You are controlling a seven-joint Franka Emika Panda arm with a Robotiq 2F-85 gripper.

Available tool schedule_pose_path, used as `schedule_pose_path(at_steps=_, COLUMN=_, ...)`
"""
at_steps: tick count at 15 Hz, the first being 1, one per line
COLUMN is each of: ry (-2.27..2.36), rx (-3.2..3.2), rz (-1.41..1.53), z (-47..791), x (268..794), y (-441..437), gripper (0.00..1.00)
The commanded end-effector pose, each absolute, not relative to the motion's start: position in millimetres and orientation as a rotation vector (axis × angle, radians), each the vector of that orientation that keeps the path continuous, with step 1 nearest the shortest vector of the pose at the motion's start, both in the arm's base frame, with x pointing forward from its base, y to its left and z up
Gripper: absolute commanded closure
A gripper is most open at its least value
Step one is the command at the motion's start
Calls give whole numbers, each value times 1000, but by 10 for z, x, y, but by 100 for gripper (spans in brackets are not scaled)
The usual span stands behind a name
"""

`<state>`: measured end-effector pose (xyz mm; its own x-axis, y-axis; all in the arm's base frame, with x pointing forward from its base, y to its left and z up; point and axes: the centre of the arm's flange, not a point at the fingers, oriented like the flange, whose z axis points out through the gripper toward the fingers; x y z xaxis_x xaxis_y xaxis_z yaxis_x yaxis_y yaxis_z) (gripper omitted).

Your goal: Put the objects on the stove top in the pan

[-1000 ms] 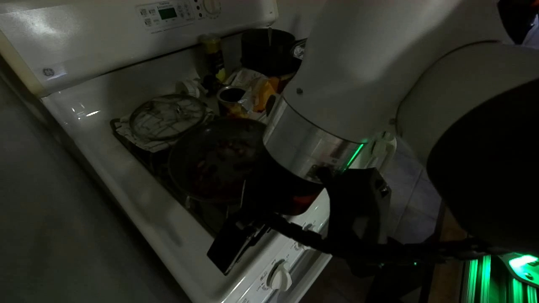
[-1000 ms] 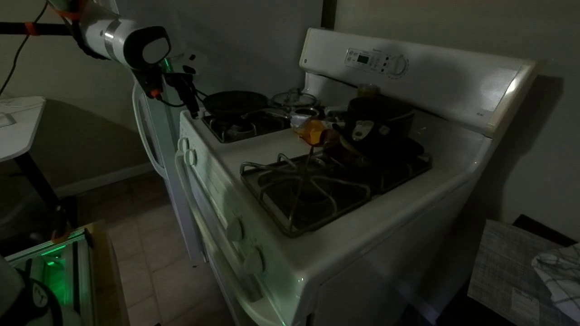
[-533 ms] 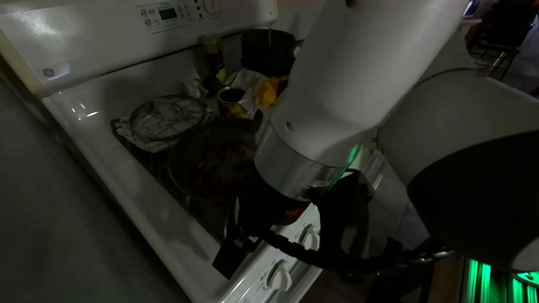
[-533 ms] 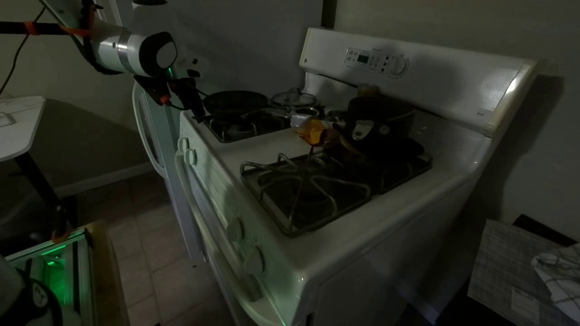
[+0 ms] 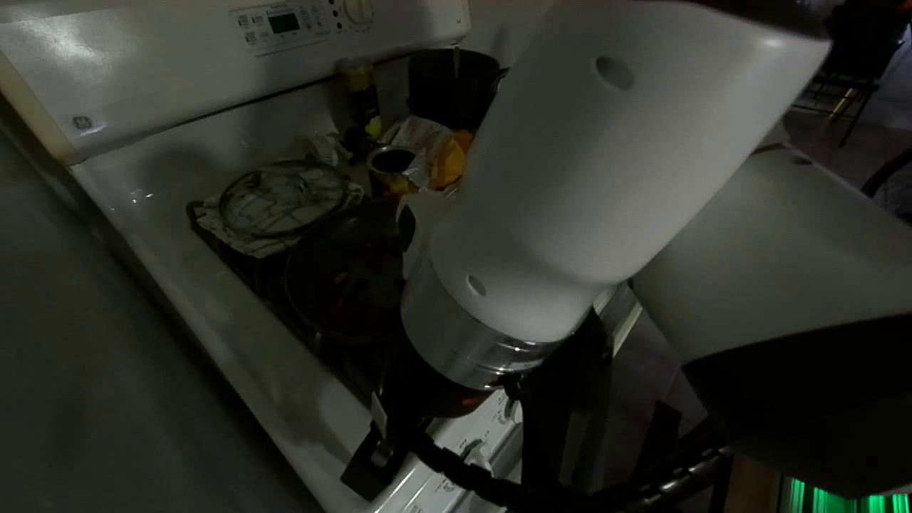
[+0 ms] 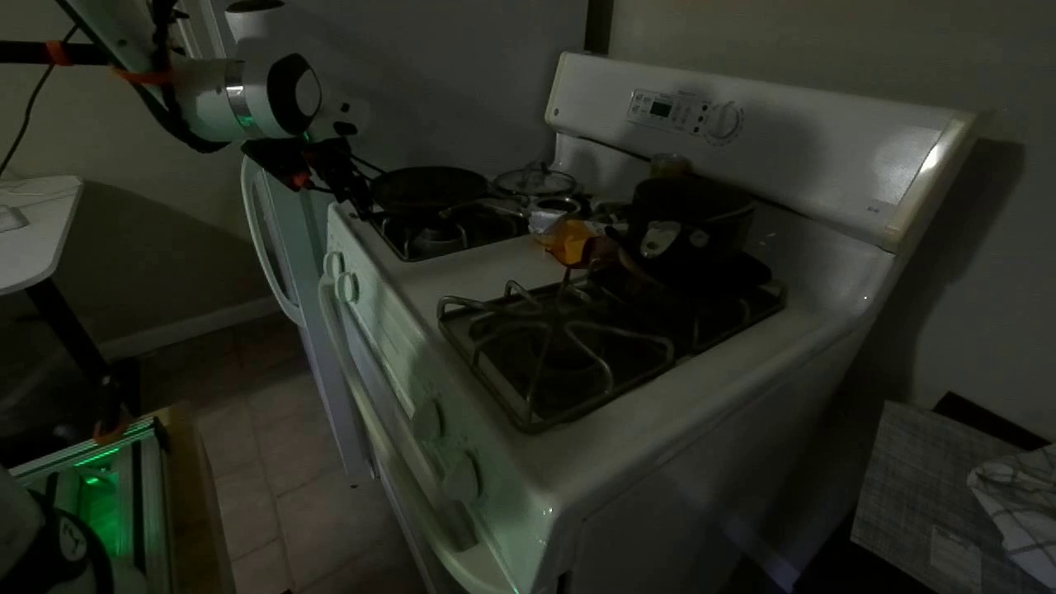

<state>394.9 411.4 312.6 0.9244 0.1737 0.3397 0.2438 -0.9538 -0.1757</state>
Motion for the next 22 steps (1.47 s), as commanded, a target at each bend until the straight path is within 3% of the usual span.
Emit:
schedule_pose_path(at_steps=1, ry=-209, rx=-2928, rz=-518, z=3001, x=3883, y=4353, gripper=27)
schedule_pose_path(at_steps=5, ry=-213, rx=-3015, rz=-515, z=2979, x=3888, y=4391, gripper=42)
schedule_pose_path(at_steps=6, ry=-209, rx=-3025, rz=-509, z=2968, x=3888, y=4408, gripper=39)
schedule_pose_path(at_steps=9, ry=-191, rx=-3048, rz=-488, z=2950, x=3897, y=4438, gripper=47)
schedule_pose_path(at_steps=10, ry=-183, rx=-3056, rz=-482, z=2953, x=3902, y=4446, gripper=60)
schedule_pose_path(at_steps=11, ry=-175, rx=-3063, rz=-477, z=2947, x=3902, y=4455, gripper=64)
schedule_pose_path(at_steps=15, ry=-144, rx=-3081, rz=-465, z=2967, x=3922, y=4464, gripper=99)
schedule_pose_path(at_steps=22, ry=-107, rx=-3090, rz=-454, z=3017, x=3939, y=4439, gripper=100)
